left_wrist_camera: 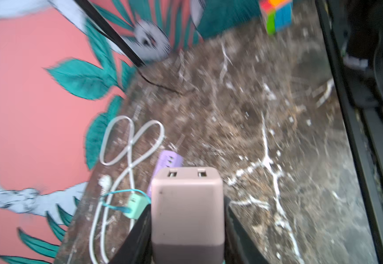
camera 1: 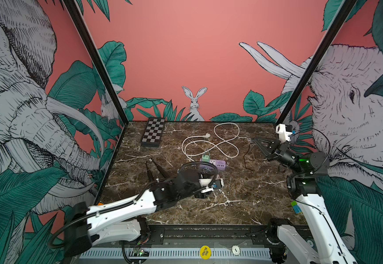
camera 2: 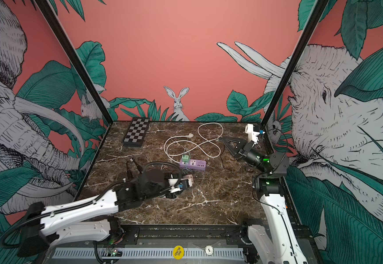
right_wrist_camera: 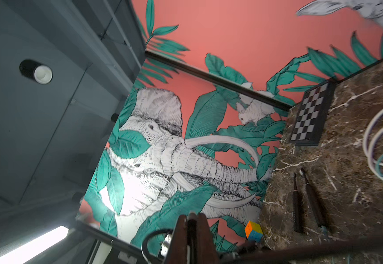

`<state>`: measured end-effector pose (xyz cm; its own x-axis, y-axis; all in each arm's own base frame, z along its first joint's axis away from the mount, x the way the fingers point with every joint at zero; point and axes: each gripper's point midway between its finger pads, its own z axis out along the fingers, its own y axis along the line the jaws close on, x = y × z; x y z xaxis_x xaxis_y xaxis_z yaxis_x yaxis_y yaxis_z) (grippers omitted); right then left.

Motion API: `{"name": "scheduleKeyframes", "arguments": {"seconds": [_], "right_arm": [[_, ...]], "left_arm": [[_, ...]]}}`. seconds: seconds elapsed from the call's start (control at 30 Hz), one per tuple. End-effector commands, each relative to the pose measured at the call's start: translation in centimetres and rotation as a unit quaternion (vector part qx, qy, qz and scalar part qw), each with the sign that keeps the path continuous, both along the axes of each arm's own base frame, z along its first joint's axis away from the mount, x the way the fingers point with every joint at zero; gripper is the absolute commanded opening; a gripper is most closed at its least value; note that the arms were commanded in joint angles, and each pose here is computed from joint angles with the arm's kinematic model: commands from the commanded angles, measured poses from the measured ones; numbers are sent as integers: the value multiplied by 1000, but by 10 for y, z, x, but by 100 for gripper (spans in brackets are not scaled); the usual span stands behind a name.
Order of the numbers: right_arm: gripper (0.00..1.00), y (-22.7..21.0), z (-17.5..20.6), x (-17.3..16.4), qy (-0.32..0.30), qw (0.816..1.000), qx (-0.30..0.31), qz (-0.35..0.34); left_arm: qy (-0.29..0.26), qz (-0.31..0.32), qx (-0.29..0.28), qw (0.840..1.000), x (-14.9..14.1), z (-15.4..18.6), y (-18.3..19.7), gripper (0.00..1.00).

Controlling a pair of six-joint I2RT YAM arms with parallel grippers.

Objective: Charge the electric toothbrush
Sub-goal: Pick up the plug from the center of the board, then insert the charging cable into the plug.

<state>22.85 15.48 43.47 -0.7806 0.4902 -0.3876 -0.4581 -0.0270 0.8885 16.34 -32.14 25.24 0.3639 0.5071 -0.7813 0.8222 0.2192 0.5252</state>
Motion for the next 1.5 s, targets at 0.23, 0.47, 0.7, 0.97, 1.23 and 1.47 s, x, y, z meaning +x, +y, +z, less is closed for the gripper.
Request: {"name": "scheduleKeyframes", "arguments": {"seconds": [0.23, 0.47, 0.7, 0.97, 1.23, 1.47], "right_arm": [[0, 47, 25, -121, -234, 955, -80, 162], [0, 52, 29, -138, -253, 945, -79, 194], [0, 55, 27, -137, -256, 942, -88, 200], [0, 59, 16, -134, -260, 939, -102, 203], [0, 63, -11, -121, -237, 942, -137, 193], [0, 64, -22, -115, -249, 942, -143, 173]], "left_arm": [[29, -115, -132, 984, -47, 84, 22, 0], [87, -204, -161, 962, -87, 111, 31, 0], [98, -257, -144, 951, -106, 104, 32, 0], [103, -277, -135, 946, -109, 102, 30, 0], [93, -264, -137, 950, -98, 101, 24, 0], [86, -251, -124, 956, -86, 91, 17, 0]]}}
